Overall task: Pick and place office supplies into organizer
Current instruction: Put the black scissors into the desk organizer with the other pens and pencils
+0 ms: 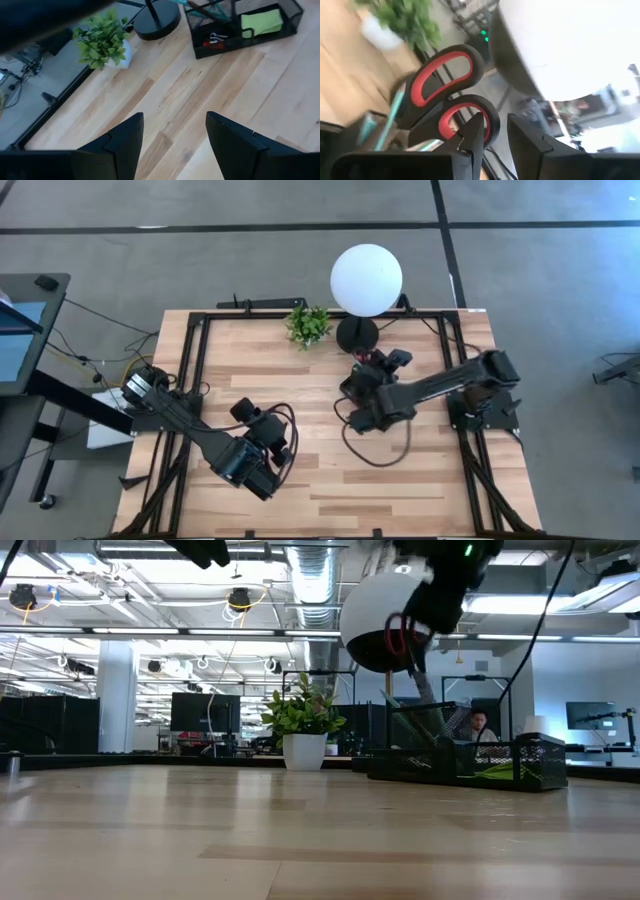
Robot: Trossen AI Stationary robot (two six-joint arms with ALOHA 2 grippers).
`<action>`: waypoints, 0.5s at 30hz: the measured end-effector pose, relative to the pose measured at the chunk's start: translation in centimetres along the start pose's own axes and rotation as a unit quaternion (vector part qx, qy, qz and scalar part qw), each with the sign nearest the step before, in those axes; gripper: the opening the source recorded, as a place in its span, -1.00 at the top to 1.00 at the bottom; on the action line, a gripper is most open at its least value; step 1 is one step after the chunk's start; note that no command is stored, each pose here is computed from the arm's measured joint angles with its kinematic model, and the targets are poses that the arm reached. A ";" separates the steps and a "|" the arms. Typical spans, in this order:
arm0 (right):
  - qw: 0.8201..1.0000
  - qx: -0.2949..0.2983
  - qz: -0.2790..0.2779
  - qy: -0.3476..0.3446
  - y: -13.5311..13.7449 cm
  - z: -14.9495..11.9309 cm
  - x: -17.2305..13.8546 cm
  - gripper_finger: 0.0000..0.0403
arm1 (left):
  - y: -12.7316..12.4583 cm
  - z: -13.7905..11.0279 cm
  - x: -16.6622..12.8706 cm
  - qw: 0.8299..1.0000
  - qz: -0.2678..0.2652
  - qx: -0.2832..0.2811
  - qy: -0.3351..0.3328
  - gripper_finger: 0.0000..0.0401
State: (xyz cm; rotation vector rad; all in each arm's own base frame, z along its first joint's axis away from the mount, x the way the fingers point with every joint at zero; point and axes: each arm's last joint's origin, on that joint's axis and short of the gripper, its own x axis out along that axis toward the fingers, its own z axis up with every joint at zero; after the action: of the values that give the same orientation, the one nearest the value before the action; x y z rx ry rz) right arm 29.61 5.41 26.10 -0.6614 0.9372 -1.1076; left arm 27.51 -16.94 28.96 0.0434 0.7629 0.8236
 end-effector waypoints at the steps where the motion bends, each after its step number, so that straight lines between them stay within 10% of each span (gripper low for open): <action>1: 1.000 0.011 0.008 -0.009 -0.7 0.2 -0.6 0.61 | 0.1 -0.1 0.0 1.000 0.003 0.000 0.002 -0.06; 8: 0.994 0.099 0.016 -0.041 -4.6 -0.7 -1.8 0.63 | 0.4 -0.3 -0.2 1.000 0.013 -0.008 0.006 -0.06; 15: 0.998 0.062 -0.007 -0.021 -0.4 -2.9 0.4 0.78 | 0.2 -0.7 -0.8 1.000 0.002 -0.013 0.003 -0.06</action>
State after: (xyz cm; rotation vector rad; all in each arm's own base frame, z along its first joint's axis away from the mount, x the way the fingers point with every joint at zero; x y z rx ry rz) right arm 26.94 4.88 24.91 -0.5891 0.8223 -1.1508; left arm 26.59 -17.55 28.98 0.0181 0.7583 0.8383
